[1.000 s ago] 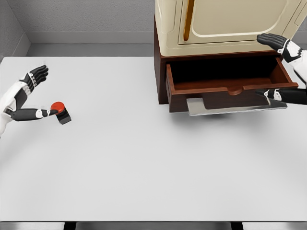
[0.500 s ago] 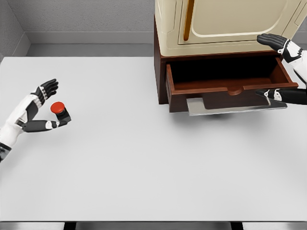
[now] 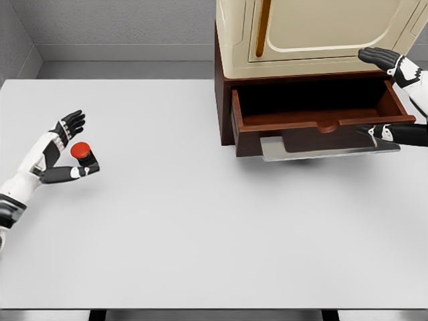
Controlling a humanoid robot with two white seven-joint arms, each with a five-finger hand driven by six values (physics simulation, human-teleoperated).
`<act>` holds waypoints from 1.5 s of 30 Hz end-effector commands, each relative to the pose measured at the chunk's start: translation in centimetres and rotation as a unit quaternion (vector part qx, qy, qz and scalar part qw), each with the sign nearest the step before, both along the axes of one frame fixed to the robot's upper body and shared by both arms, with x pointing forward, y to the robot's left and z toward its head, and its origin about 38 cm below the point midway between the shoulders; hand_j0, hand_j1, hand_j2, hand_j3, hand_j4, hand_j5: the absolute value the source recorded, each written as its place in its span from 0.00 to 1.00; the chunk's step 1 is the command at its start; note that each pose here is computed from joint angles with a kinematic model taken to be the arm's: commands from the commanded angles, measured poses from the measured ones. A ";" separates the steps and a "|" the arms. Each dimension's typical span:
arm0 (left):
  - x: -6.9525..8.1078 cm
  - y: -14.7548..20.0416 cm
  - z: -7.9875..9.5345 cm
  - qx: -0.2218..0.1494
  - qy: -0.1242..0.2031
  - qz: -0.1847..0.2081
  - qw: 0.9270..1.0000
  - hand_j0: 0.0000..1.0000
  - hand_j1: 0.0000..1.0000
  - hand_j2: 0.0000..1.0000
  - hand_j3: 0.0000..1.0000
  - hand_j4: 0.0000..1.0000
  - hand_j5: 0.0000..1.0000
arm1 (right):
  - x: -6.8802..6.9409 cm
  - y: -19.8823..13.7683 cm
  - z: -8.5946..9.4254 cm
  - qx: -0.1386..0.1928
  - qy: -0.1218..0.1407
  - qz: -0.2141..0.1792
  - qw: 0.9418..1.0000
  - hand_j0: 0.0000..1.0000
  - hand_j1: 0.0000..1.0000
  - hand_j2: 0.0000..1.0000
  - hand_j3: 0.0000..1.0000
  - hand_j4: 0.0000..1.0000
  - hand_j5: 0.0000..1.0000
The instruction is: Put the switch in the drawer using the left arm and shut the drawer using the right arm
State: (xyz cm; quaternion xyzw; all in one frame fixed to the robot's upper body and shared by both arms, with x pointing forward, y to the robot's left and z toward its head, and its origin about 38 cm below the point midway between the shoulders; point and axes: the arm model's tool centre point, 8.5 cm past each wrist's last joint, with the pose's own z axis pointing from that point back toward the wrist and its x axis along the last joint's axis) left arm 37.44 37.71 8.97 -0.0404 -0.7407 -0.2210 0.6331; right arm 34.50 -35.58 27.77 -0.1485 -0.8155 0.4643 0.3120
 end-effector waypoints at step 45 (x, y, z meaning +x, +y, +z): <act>0.8 -0.9 -3.9 -0.044 0.046 0.030 0.997 0.58 0.58 0.58 0.58 0.58 0.58 | -0.1 -0.1 0.0 0.005 0.003 0.000 1.000 1.00 1.00 1.00 1.00 1.00 1.00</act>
